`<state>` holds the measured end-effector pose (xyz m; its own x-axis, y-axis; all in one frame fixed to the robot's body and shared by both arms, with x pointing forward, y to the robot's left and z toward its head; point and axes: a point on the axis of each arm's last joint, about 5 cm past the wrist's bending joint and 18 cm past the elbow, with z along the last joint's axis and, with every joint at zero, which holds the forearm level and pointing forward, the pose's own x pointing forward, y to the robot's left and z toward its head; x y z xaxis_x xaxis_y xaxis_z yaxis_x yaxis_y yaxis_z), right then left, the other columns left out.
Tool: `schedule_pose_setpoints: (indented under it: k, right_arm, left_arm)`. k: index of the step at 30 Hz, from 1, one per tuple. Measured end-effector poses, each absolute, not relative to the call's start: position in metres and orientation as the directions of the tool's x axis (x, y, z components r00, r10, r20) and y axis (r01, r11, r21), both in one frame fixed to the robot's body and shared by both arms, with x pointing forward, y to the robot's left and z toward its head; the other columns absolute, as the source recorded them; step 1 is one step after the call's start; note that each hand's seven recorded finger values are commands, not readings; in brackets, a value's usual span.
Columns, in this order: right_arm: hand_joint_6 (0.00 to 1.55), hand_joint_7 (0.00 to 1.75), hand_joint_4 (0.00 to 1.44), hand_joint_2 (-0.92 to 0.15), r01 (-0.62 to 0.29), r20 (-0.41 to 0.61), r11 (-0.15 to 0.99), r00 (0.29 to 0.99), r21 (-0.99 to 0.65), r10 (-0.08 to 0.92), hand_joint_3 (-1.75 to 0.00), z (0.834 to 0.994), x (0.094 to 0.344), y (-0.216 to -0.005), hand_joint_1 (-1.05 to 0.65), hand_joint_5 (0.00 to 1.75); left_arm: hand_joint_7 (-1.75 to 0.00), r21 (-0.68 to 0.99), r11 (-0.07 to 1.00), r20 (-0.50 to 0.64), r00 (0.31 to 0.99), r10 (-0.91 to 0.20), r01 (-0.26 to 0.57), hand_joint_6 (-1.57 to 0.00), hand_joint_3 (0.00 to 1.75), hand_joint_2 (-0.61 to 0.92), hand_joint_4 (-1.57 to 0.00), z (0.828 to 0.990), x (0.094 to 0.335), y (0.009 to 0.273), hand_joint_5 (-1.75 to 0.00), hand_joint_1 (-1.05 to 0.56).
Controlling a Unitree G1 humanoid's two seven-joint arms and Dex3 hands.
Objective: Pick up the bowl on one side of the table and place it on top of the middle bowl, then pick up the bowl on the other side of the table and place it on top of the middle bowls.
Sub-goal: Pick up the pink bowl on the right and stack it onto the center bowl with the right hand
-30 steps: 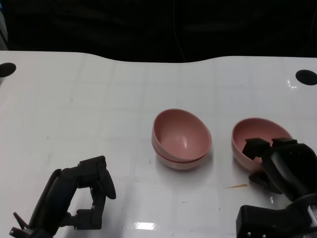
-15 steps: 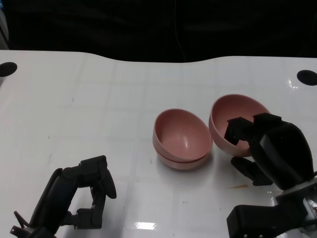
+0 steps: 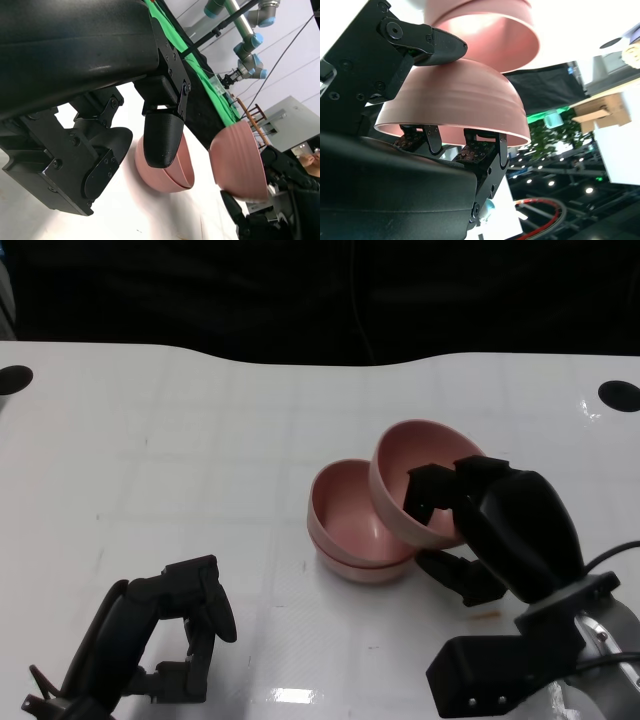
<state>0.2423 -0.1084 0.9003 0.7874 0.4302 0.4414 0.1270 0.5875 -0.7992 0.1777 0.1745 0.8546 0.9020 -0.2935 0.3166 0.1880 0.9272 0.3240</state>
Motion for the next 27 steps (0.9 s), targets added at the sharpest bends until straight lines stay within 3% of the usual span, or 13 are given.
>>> schedule_pose_setpoints:
  k: [5, 12, 14, 16, 17, 18, 19, 20, 22, 27]
  right_arm:
    - [0.87, 1.46, 0.95, -0.35, 0.071, 0.423, 0.590, 0.766, -0.804, 0.485, -1.25, 0.904, 0.248, -0.097, -0.09, 1.75]
    - [0.85, 1.47, 0.93, -0.36, -0.016, 0.364, 0.577, 0.761, -0.816, 0.536, -1.20, 0.896, 0.252, -0.089, -0.09, 1.75]
    - [0.89, 1.28, 0.90, -0.39, -0.025, 0.354, 0.570, 0.761, -0.821, 0.544, -1.11, 0.896, 0.253, -0.088, -0.08, 1.72]
    - [0.95, 0.75, 0.90, -0.52, -0.046, 0.321, 0.545, 0.765, -0.837, 0.558, -0.72, 0.897, 0.255, -0.088, -0.14, 1.35]
    - [0.87, 0.40, 0.77, -0.62, -0.063, 0.293, 0.525, 0.771, -0.849, 0.565, -0.52, 0.897, 0.256, -0.088, -0.20, 0.88]
    - [0.86, 0.20, 0.78, -0.69, -0.086, 0.257, 0.500, 0.776, -0.862, 0.575, -0.37, 0.898, 0.257, -0.088, -0.23, 0.57]
    - [0.86, 0.15, 0.79, -0.71, -0.106, 0.228, 0.480, 0.778, -0.871, 0.585, -0.33, 0.898, 0.257, -0.088, -0.23, 0.49]
    - [0.70, 0.06, 0.62, -0.81, -0.124, 0.200, 0.459, 0.779, -0.880, 0.595, -0.21, 0.899, 0.257, -0.088, -0.33, 0.28]
    - [0.52, 0.01, 0.44, -0.90, -0.147, 0.156, 0.416, 0.776, -0.897, 0.611, -0.15, 0.902, 0.257, -0.088, -0.51, 0.11]
    - [0.40, 0.00, 0.32, -0.92, -0.137, 0.131, 0.367, 0.775, -0.920, 0.618, -0.20, 0.907, 0.257, -0.092, -0.67, 0.04]
  left_arm:
    - [-1.56, 0.325, 0.926, 0.315, 0.901, -0.297, 0.192, -0.84, 1.59, 0.27, -0.90, 0.854, 0.178, 0.174, -1.74, 0.09]
    - [-1.53, 0.335, 0.921, 0.311, 0.899, -0.308, 0.200, -0.85, 1.60, 0.26, -0.92, 0.854, 0.178, 0.173, -1.70, 0.07]
    - [-1.52, 0.338, 0.919, 0.309, 0.898, -0.312, 0.203, -0.85, 1.59, 0.27, -0.91, 0.854, 0.178, 0.173, -1.70, 0.06]
    - [-1.52, 0.338, 0.919, 0.309, 0.898, -0.313, 0.203, -0.85, 1.59, 0.27, -0.91, 0.854, 0.178, 0.173, -1.70, 0.05]
    - [-1.52, 0.339, 0.918, 0.309, 0.898, -0.313, 0.204, -0.84, 1.58, 0.28, -0.91, 0.854, 0.178, 0.173, -1.71, 0.05]
    - [-1.52, 0.341, 0.918, 0.308, 0.898, -0.315, 0.205, -0.84, 1.58, 0.28, -0.91, 0.854, 0.178, 0.173, -1.71, 0.05]
    - [-1.52, 0.342, 0.917, 0.308, 0.898, -0.315, 0.205, -0.84, 1.58, 0.28, -0.91, 0.854, 0.178, 0.172, -1.71, 0.04]
    - [-1.52, 0.343, 0.917, 0.308, 0.898, -0.316, 0.205, -0.84, 1.58, 0.28, -0.91, 0.854, 0.178, 0.172, -1.71, 0.04]
    - [-1.51, 0.344, 0.916, 0.307, 0.897, -0.317, 0.206, -0.85, 1.57, 0.28, -0.91, 0.854, 0.178, 0.172, -1.71, 0.03]
    - [-1.50, 0.345, 0.916, 0.306, 0.897, -0.318, 0.207, -0.85, 1.57, 0.28, -0.91, 0.854, 0.178, 0.172, -1.71, 0.04]
